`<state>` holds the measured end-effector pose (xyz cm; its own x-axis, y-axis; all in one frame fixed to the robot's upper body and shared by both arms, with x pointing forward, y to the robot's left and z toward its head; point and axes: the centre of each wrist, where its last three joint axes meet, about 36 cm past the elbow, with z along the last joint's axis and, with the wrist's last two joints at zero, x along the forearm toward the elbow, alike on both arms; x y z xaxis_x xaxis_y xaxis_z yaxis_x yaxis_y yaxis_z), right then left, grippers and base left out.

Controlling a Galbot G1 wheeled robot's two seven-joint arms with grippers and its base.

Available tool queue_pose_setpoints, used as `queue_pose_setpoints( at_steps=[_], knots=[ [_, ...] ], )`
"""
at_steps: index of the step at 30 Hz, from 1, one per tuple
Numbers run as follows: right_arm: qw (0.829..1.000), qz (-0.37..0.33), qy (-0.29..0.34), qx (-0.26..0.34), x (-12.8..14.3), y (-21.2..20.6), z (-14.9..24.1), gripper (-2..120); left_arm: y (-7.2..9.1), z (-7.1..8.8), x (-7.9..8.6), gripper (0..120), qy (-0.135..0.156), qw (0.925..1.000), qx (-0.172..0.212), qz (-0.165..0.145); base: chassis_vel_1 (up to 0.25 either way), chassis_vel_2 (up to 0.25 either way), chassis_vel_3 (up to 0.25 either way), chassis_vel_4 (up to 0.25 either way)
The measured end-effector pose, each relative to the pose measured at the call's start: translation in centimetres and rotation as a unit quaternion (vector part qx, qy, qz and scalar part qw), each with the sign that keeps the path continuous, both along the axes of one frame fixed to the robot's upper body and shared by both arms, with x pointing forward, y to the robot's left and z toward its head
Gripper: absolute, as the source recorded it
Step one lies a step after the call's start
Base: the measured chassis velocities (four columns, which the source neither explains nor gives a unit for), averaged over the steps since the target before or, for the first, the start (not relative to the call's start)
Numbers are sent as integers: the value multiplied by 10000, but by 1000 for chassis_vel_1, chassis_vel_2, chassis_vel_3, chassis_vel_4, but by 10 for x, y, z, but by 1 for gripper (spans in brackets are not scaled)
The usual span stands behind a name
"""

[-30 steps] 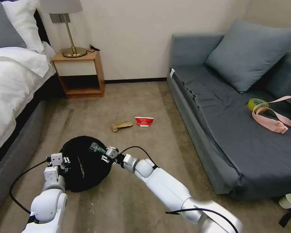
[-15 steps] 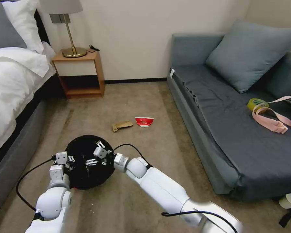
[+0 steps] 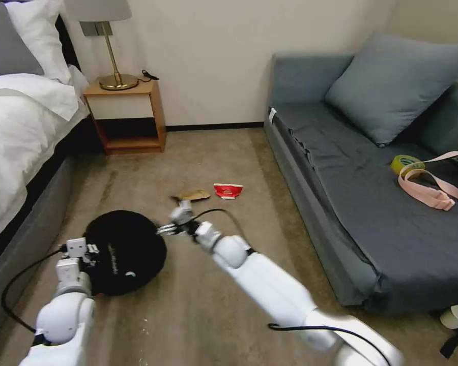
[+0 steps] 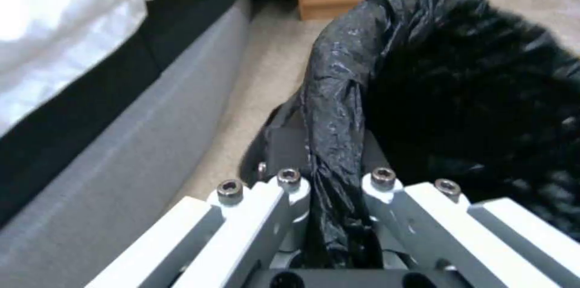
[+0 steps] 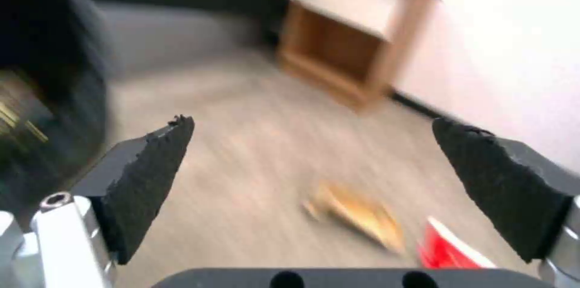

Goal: Pick up the trash bin, then pick up the garbage on the floor and place it into the trash bin.

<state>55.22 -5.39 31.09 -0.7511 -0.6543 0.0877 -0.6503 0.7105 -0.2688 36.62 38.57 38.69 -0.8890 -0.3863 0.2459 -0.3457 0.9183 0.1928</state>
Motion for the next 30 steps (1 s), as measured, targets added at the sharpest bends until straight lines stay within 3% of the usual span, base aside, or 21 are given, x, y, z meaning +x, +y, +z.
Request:
queue_pose_setpoints(
  at_steps=[11, 30],
  knots=[
    [9930, -991, 535, -356, -13, -93, -79, 100, 12, 16, -6, 4, -169, 9996, 171, 146, 0, 0, 0, 0],
    [9922, -884, 845, -221, -34, -102, -108, 100, 2, 5, -18, 4, -132, 9996, 192, 147, 0, 0, 0, 0]
  ],
)
